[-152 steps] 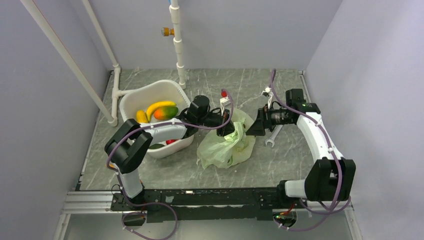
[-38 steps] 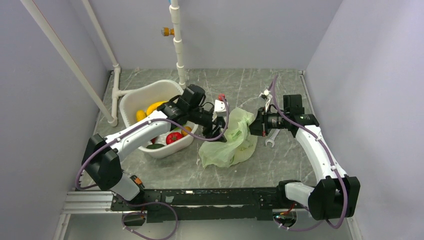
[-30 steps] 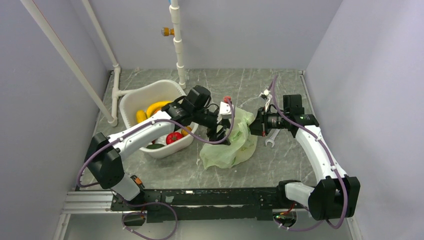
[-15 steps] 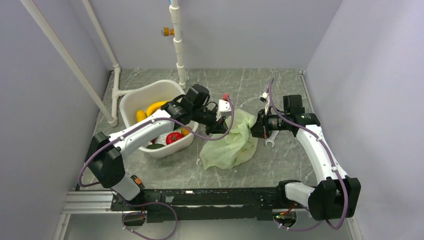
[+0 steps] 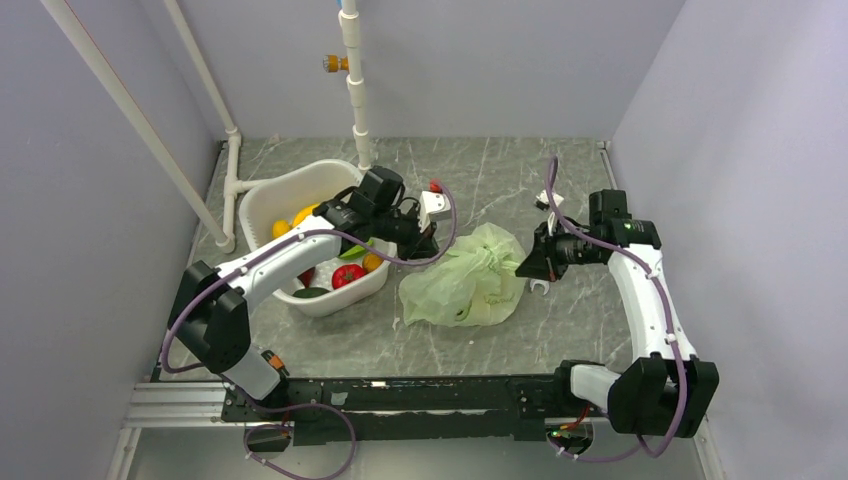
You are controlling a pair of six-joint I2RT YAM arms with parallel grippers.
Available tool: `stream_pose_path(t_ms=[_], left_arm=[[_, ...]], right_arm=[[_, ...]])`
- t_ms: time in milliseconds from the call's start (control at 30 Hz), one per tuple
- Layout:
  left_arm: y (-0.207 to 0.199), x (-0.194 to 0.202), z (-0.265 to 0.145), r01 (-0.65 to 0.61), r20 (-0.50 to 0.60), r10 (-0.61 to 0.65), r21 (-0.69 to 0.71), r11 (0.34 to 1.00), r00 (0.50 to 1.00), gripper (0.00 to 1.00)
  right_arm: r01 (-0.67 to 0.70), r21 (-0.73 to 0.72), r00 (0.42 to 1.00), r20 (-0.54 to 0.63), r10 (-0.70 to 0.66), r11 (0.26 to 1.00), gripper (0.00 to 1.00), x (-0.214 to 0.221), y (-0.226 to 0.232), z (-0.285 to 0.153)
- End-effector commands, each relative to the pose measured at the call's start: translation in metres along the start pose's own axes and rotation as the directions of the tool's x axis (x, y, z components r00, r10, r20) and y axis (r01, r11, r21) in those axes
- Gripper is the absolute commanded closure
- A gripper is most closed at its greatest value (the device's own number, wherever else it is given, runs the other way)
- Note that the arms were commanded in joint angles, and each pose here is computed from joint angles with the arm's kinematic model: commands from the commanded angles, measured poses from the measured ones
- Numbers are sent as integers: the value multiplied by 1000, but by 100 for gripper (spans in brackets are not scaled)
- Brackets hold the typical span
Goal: Place the fake fruits into the plastic bag and tie a complex knot
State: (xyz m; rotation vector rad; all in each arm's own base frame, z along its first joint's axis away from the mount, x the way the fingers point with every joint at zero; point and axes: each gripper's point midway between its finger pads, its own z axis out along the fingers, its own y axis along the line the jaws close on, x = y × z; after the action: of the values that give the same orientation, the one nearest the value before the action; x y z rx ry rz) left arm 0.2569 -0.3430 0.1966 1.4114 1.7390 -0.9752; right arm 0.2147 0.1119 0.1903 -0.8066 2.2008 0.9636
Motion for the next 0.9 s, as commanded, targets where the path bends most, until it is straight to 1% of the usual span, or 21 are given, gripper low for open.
stream_pose_path(t_ms=[0, 233, 367, 433, 533, 600, 633, 700, 867], left_arm=[[23, 21, -9, 27, -52, -33, -99, 995, 998, 100], [34, 48, -18, 34, -119, -56, -183, 983, 991, 100], [38, 55, -21, 44, -133, -75, -219, 975, 988, 100], [42, 45, -22, 38, -115, -66, -234, 972, 991, 100], [48, 9, -30, -8, -52, -5, -255, 967, 999, 100], [52, -14, -39, -64, -22, 60, -278, 959, 998, 100], [53, -18, -42, -89, -25, 85, -286, 954, 996, 100], [55, -8, -44, -123, -62, 110, -285, 950, 992, 100], [60, 39, -35, -121, -146, 87, -246, 962, 985, 100]], right_arm=[[84, 50, 995, -54, -81, 995, 100, 10, -8, -18], [163, 160, 976, -168, -136, 974, 100, 43, -43, -37], [175, 197, 974, -181, -139, 965, 100, 46, -59, -46], [187, 211, 975, -160, -155, 960, 100, 33, -62, -50], [199, 239, 978, -116, -175, 950, 100, 8, -66, -57], [215, 256, 974, -125, -188, 942, 100, 2, -68, -64], [222, 267, 972, -134, -192, 938, 100, 4, -71, -66], [224, 278, 970, -161, -184, 934, 100, 16, -78, -69], [211, 316, 959, -249, -134, 925, 100, 65, -108, -67]])
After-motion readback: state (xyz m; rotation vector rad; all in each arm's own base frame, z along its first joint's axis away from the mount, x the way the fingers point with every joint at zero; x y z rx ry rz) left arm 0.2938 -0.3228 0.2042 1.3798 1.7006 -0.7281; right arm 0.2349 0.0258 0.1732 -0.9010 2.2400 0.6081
